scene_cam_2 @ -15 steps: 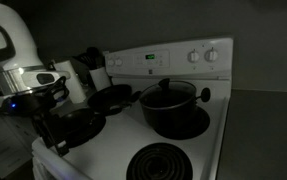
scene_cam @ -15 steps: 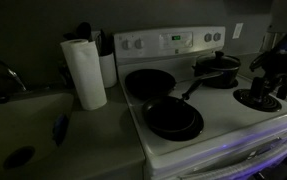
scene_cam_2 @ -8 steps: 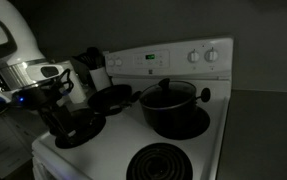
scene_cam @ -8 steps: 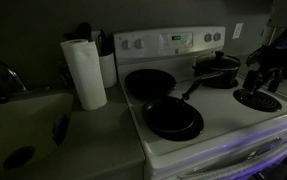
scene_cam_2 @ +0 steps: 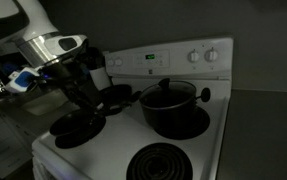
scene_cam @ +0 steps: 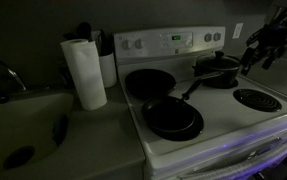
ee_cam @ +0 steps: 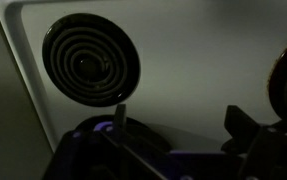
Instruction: Pick up the lid from the black pot and put it on the stove.
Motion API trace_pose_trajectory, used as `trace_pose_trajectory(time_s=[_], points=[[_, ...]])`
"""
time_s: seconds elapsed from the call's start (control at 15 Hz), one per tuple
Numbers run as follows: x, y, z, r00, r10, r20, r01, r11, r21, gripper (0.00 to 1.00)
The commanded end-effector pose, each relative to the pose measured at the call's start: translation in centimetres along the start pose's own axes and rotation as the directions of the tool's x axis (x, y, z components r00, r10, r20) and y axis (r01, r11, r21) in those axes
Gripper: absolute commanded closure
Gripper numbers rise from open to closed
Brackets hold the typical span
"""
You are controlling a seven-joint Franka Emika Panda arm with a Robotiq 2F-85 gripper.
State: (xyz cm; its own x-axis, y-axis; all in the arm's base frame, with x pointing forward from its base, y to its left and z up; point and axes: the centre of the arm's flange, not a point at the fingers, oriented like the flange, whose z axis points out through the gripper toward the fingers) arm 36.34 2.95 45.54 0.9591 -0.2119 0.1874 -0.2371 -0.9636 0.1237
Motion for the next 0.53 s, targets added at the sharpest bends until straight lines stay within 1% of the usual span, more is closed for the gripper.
trace_pose_trajectory(time_s=[0.0,0.13,0.2,0.27,0.33,0.47], points=[[3.9,3.5,-0.5,0.999,-0.038,-0.015,0.039,0.997,0.063,0.0],[5.4,5.6,-0.7,0.998,-0.067,-0.012,0.068,0.991,0.113,0.0],[5.7,6.5,-0.9,0.999,-0.043,-0.019,0.045,0.992,0.115,0.0],[3.7,5.3,-1.0,0.999,-0.037,-0.025,0.039,0.996,0.085,0.0],[4.2,6.1,-1.1,0.999,-0.033,-0.025,0.035,0.995,0.096,0.0],[4.7,6.6,-1.1,0.999,-0.029,-0.025,0.031,0.994,0.1,0.0]])
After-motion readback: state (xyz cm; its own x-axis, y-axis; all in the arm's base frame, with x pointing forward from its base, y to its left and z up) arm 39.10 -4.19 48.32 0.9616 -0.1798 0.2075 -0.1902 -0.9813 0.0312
